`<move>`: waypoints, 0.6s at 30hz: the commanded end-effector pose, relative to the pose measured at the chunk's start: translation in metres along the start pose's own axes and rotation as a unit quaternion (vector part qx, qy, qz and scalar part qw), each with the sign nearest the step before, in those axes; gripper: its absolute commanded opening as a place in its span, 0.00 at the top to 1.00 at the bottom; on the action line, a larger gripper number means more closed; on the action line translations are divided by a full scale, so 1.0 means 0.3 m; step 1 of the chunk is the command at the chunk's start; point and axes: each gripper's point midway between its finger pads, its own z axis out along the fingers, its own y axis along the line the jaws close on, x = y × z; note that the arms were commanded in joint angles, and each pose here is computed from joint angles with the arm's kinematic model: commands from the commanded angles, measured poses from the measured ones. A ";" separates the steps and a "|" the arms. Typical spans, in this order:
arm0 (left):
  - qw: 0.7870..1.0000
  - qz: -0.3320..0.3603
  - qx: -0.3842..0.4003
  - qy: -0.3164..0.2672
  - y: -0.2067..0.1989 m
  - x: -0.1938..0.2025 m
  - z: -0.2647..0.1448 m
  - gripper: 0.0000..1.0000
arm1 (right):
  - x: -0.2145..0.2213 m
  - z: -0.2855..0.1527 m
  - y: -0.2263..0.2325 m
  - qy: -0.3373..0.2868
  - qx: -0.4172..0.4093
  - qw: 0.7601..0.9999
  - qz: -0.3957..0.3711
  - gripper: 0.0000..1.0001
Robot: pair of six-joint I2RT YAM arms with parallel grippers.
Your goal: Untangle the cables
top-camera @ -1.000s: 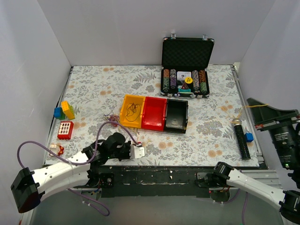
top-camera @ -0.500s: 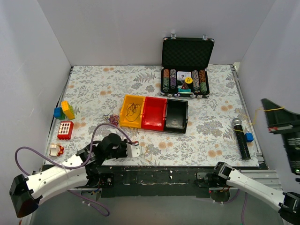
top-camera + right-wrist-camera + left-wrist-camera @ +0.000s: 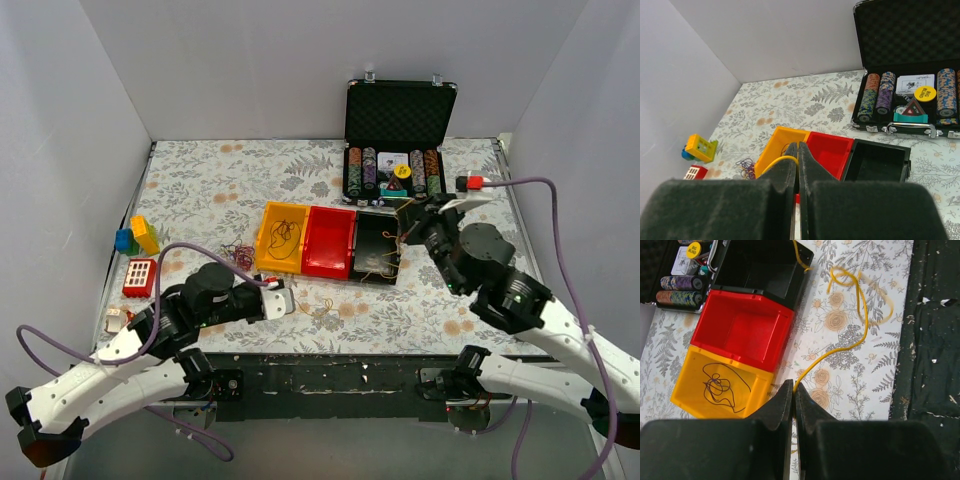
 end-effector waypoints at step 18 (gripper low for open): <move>0.995 0.041 -0.001 -0.090 0.054 -0.256 -0.192 1.00 | 0.229 0.366 -0.155 0.051 0.066 0.996 -0.031 0.99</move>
